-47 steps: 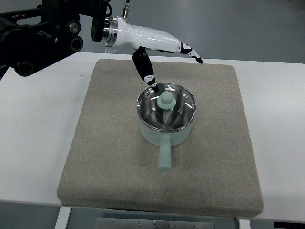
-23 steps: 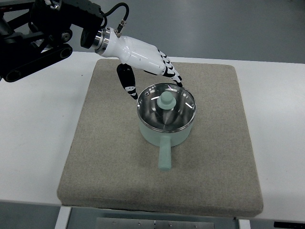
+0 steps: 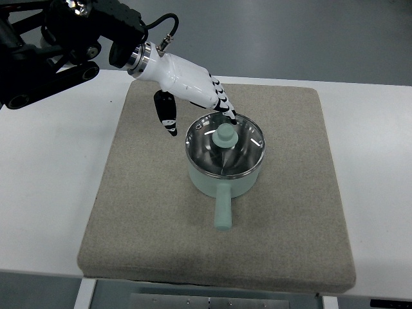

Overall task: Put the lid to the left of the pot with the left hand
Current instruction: 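Swing the left hand over the pot toward the lid knob, then lower the left hand and position fingers around the green lid knob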

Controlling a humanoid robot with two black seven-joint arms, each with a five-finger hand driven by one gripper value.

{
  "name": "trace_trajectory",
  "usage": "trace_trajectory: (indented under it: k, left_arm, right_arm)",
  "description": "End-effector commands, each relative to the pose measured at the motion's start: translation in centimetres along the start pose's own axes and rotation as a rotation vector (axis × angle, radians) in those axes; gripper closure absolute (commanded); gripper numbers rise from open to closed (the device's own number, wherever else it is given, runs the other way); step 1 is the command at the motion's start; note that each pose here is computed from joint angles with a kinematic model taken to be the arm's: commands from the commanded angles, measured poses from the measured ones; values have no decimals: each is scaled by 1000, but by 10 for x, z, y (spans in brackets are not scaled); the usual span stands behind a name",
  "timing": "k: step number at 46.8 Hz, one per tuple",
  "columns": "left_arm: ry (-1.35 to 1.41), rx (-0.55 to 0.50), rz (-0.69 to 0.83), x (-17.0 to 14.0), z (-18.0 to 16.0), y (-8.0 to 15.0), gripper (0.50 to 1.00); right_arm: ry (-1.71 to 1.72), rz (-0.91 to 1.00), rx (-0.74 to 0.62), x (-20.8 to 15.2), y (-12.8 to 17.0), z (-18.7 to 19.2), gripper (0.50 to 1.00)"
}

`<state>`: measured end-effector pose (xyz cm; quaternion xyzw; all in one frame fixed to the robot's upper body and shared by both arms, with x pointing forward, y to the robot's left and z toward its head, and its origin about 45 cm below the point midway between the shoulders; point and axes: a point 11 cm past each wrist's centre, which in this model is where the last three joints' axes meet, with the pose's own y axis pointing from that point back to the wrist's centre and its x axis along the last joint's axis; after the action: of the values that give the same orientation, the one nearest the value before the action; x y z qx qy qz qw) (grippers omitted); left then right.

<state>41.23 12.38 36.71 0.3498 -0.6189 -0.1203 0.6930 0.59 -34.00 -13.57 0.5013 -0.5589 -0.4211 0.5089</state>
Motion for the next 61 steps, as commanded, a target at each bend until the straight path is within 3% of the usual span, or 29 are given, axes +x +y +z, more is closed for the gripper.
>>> trace_trajectory:
  k: [1, 61]
  left_arm:
    - [3, -2, 5, 0, 0, 0, 506]
    - [69, -45, -23, 3, 7, -25, 510]
  right_arm:
    - [0, -1, -1, 0, 0, 0, 576]
    - [0, -1, -1, 0, 0, 0, 576]
